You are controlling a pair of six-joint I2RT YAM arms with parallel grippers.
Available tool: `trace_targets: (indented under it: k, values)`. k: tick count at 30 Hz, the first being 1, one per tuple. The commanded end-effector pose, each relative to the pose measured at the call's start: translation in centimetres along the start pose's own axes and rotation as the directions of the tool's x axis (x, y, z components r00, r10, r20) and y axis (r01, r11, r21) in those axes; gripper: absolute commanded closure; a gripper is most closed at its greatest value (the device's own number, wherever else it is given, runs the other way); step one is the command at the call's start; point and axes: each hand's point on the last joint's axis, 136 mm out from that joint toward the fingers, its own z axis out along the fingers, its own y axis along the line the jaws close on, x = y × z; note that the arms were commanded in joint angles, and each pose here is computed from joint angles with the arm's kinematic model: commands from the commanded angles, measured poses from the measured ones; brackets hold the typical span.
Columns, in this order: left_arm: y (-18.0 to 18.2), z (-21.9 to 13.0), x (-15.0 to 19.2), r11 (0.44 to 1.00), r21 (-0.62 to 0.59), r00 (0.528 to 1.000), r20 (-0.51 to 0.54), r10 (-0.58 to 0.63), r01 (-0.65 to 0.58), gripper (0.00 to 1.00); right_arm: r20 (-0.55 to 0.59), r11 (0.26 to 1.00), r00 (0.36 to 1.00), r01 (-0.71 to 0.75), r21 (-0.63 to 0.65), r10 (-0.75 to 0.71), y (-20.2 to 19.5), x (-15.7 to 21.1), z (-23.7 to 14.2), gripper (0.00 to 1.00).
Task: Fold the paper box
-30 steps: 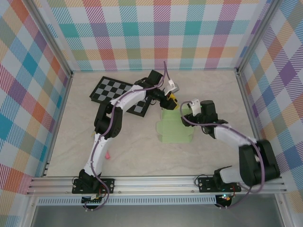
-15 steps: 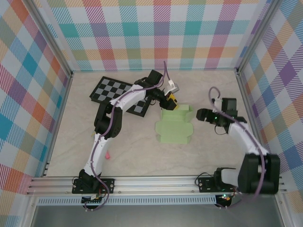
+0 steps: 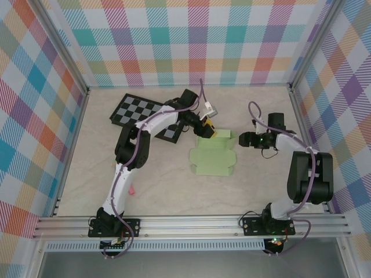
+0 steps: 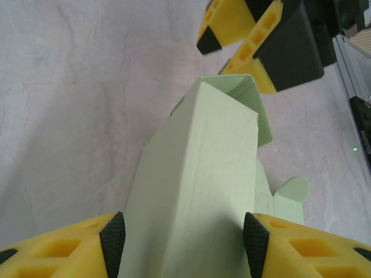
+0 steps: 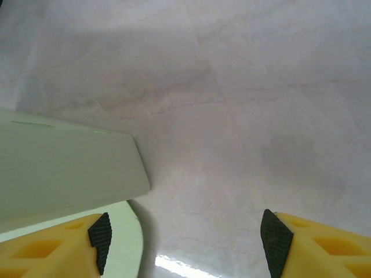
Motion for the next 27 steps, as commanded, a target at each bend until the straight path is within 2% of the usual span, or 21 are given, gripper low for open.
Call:
trace_targets:
  k: [1, 3, 5, 6, 9, 13, 17, 20, 23, 25, 27]
  values:
    - [-1.1, -2.7, -1.2, 1.0, -0.026, 1.0, 0.019, 0.003, -0.003, 0.43, 0.065, 0.904, 0.901, 0.428, 0.012, -0.428, 1.6, -3.5, -1.5, 0.28]
    - [-1.4, -3.0, -1.1, 1.0, -0.027, 1.0, 0.024, 0.001, 0.0, 0.43, 0.074, 0.791, 0.789, 0.612, 0.008, -0.61, 2.1, -3.4, -1.5, 0.28]
    - [-1.3, -3.2, -1.0, 0.999, -0.035, 0.999, 0.034, -0.014, 0.015, 0.43, 0.097, 0.62, 0.621, 0.783, -0.051, -0.778, 2.9, -1.2, -0.6, 0.3]
    - [-1.1, -3.3, -0.9, 0.999, -0.039, 0.999, 0.04, -0.025, 0.027, 0.43, 0.118, 0.575, 0.576, 0.817, -0.044, -0.809, 2.9, -1.0, -0.2, 0.31]
    - [-0.6, -3.3, -0.5, 0.996, -0.055, 0.997, 0.042, -0.063, 0.065, 0.44, 0.23, 0.531, 0.531, 0.845, -0.068, -0.816, 4.5, -1.5, 0.2, 0.32]
    - [-0.6, -3.9, -0.1, 0.994, -0.067, 0.995, 0.046, -0.089, 0.092, 0.44, 0.277, 0.474, 0.471, 0.879, -0.06, -0.838, 6.1, -1.4, 1.1, 0.33]
    - [-0.6, -4.3, -0.2, 0.992, -0.075, 0.993, 0.066, -0.099, 0.104, 0.44, 0.256, 0.428, 0.417, 0.904, -0.015, -0.872, 6.5, -1.5, 2.7, 0.38]
    - [-0.7, -4.4, -0.4, 0.991, -0.07, 0.991, 0.076, -0.113, 0.118, 0.44, 0.244, 0.393, 0.376, 0.919, 0.023, -0.894, 7.3, -1.6, 3.8, 0.38]
    - [-0.7, -4.5, -0.7, 0.989, -0.072, 0.989, 0.086, -0.121, 0.128, 0.44, 0.226, 0.384, 0.366, 0.922, 0.039, -0.903, 7.5, -1.4, 4.9, 0.39]
    - [-0.7, -4.7, -0.8, 0.988, -0.074, 0.988, 0.089, -0.127, 0.134, 0.44, 0.253, 0.388, 0.367, 0.921, 0.036, -0.895, 8.3, -1.4, 5.2, 0.44]
    - [-0.8, -4.7, -0.7, 0.987, -0.075, 0.987, 0.088, -0.135, 0.142, 0.44, 0.234, 0.386, 0.365, 0.921, 0.048, -0.901, 8.9, -1.7, 5.9, 0.48]
